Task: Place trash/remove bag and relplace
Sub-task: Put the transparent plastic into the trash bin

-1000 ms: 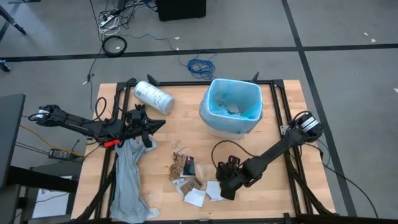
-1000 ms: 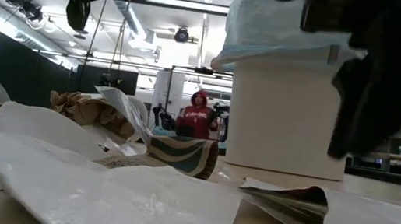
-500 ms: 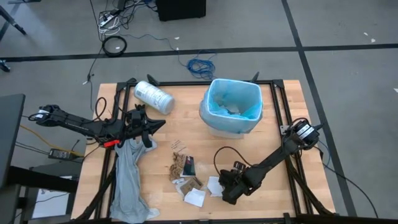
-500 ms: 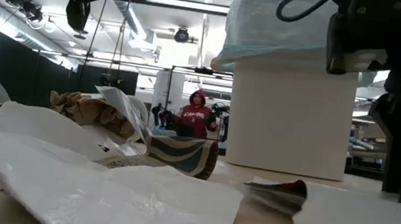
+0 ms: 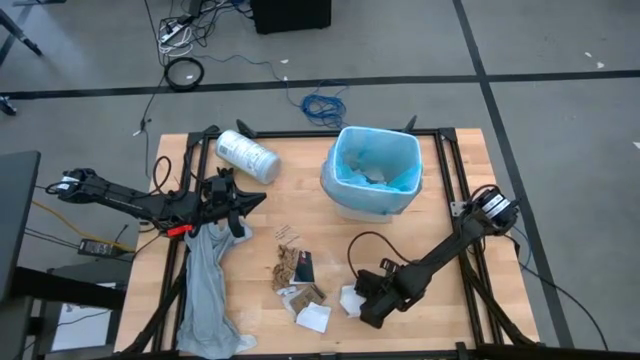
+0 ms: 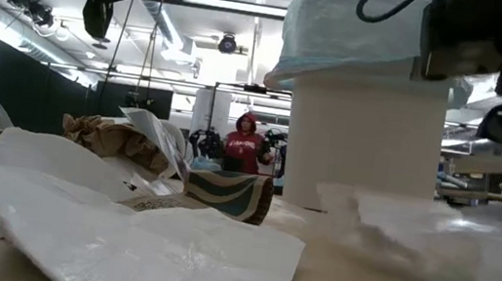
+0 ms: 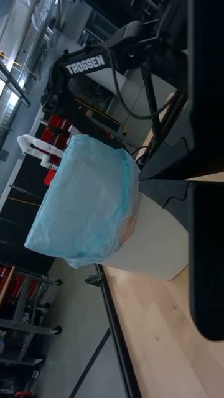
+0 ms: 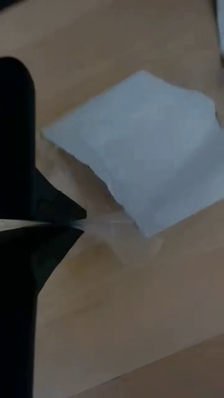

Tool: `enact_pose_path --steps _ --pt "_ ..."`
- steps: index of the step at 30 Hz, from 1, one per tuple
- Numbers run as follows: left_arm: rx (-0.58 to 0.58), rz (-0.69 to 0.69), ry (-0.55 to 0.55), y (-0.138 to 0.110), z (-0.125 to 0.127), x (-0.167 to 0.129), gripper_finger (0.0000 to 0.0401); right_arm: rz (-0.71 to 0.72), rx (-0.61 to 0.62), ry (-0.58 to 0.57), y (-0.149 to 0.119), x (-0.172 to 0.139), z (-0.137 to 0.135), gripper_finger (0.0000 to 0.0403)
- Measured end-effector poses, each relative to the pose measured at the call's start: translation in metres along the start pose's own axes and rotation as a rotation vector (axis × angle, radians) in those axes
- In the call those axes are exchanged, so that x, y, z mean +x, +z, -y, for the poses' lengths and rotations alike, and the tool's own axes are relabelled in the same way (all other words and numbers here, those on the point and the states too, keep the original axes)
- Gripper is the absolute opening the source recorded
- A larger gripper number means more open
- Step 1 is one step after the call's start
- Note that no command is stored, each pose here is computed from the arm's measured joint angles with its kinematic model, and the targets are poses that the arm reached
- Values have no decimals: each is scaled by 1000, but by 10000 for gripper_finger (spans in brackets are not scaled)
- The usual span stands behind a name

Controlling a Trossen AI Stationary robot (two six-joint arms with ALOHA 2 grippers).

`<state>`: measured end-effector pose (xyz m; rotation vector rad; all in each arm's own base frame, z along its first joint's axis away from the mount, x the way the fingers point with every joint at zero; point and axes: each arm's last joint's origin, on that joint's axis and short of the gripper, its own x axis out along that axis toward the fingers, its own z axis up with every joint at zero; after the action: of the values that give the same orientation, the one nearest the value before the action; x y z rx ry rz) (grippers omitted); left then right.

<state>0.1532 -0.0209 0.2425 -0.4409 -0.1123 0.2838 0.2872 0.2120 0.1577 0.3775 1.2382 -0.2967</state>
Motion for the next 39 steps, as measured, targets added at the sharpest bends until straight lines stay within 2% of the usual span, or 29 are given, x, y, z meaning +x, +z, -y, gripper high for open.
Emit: enact_pose_path --steps 8,19,24,28,33,39 --pt "2 2 1 0 0 0 8 63 16 90 8 -36 3 0" --pt "-2 6 -2 1 0 0 8 265 97 183 26 -97 21 0" --pt "12 11 7 1 0 0 8 292 91 183 32 -105 29 0" --pt "-20 11 8 1 0 0 8 434 95 182 47 -120 29 0" --pt "-31 12 9 1 0 0 8 604 5 138 78 -155 31 0" --pt "-31 12 9 1 0 0 8 552 -63 115 87 -157 39 0"
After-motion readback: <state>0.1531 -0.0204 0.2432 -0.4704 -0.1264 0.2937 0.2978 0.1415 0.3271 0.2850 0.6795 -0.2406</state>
